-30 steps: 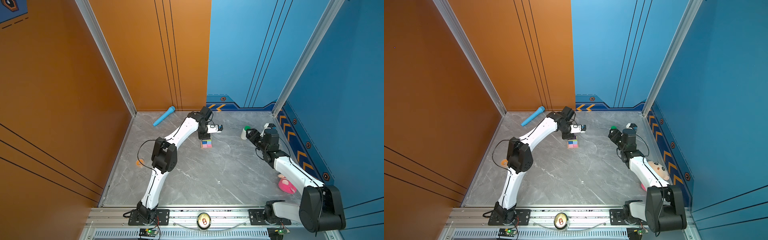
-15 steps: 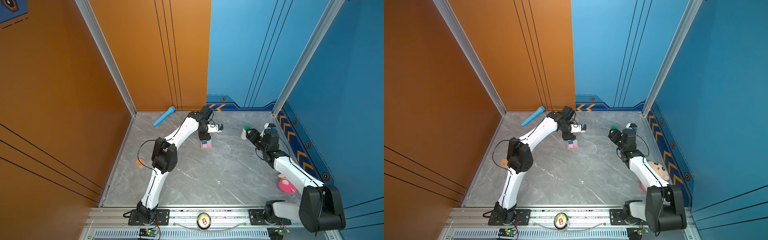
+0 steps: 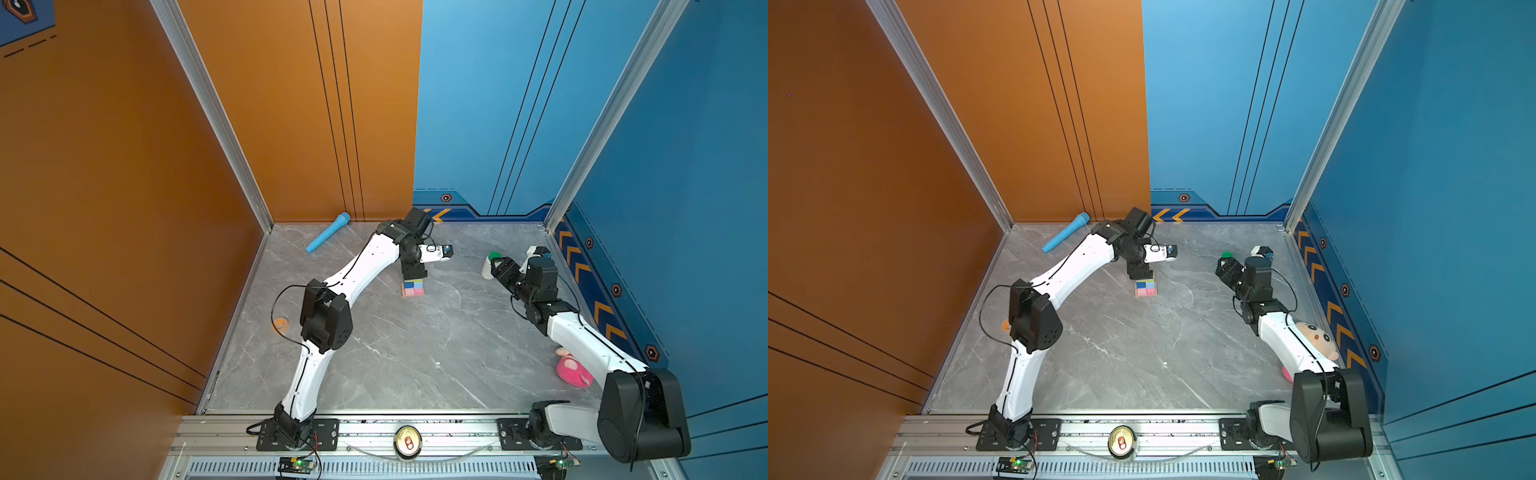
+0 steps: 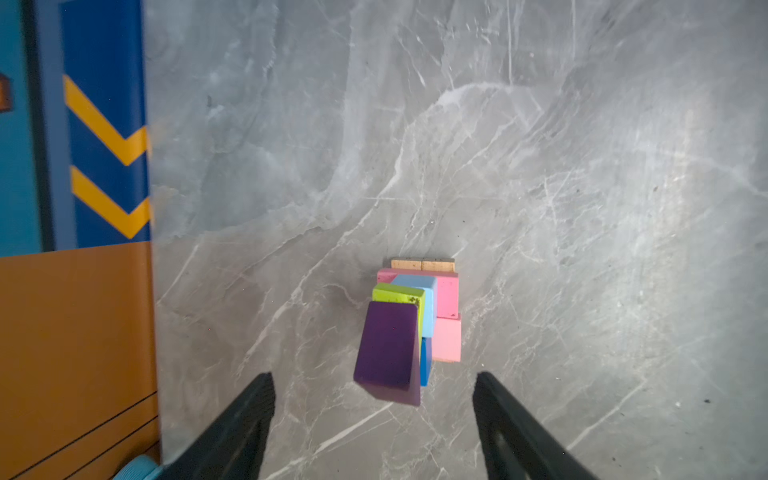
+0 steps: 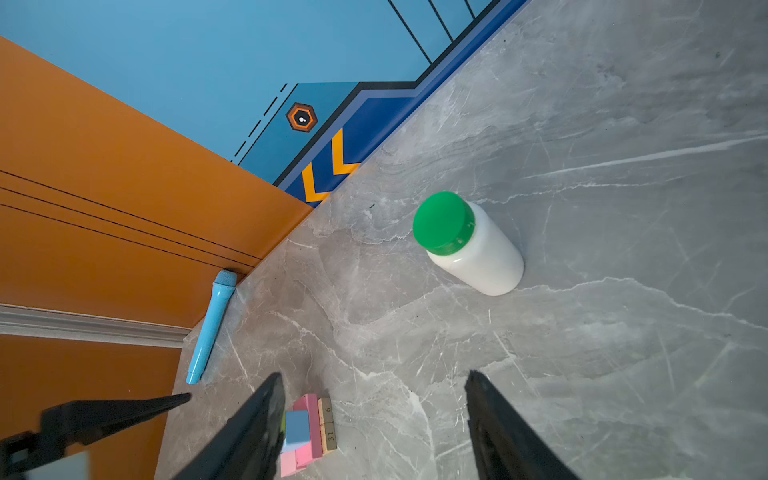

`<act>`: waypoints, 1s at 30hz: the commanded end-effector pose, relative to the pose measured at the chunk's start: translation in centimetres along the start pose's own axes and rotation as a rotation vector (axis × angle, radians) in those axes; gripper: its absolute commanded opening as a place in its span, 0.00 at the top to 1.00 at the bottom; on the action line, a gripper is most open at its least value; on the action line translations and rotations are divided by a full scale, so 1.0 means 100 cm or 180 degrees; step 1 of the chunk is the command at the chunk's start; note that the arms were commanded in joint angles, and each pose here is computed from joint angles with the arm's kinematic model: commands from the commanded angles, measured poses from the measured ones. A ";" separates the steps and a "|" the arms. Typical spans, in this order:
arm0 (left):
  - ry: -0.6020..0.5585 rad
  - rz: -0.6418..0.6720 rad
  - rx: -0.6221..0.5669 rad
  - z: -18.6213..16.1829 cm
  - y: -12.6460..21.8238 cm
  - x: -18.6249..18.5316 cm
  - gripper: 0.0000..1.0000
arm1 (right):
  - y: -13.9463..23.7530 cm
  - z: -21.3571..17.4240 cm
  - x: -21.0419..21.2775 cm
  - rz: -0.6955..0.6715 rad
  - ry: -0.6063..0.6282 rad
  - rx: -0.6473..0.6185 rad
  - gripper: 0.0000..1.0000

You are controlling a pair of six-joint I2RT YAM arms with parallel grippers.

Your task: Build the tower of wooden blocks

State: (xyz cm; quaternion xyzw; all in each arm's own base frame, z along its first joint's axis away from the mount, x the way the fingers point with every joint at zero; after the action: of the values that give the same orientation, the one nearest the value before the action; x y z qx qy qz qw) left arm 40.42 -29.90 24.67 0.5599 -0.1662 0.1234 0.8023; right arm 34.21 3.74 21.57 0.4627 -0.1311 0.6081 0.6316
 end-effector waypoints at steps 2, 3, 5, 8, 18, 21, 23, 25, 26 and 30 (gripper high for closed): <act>0.0380 0.0441 0.0022 0.005 0.063 0.008 0.31 | 0.010 0.004 0.021 0.0177 0.0069 -0.0003 0.31; 0.0511 0.0520 0.0017 0.005 0.072 0.009 0.34 | 0.011 0.002 0.021 0.0181 0.0073 0.0007 0.31; 0.0779 0.0602 -0.0040 0.004 0.089 0.009 0.41 | 0.013 -0.001 0.025 0.0206 0.0093 0.0021 0.32; 0.1245 0.0594 -0.0238 0.003 0.111 0.004 0.51 | 0.017 -0.006 0.030 0.0237 0.0128 0.0045 0.33; 0.3184 0.0716 -0.1145 -0.035 0.127 -0.020 1.00 | 0.022 -0.024 0.054 0.0355 0.0329 0.0189 0.41; 0.3962 0.0697 -0.1420 -0.061 0.114 -0.036 1.00 | 0.020 -0.029 0.058 0.0358 0.0373 0.0246 0.42; 0.4321 0.0612 -0.1515 -0.073 0.101 -0.049 1.00 | 0.017 -0.032 0.061 0.0366 0.0385 0.0291 0.42; 0.4488 0.0483 -0.1561 -0.079 0.087 -0.060 1.00 | 0.013 -0.036 0.065 0.0389 0.0399 0.0336 0.45; 0.4548 0.0439 -0.1594 -0.080 0.081 -0.061 1.00 | 0.011 -0.038 0.067 0.0407 0.0400 0.0359 0.46; 0.4827 0.0270 -0.1531 -0.090 0.049 -0.064 1.00 | 0.003 -0.046 0.074 0.0476 0.0405 0.0452 0.53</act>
State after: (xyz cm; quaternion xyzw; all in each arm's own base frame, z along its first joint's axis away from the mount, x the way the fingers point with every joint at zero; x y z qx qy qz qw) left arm 32.40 -18.93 23.16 0.2005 0.3441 0.4745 0.7850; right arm 33.24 11.22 24.16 0.4597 -0.0831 0.6820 0.5626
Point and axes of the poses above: each gripper's point midway between its finger pads, its own y axis back along the fingers, its own x axis along the line the jaws close on, z = x × y, the point moved 7 cm from there along y, back along the fingers, and after that the axes turned 6 degrees about -y, right-handed, at the moved point
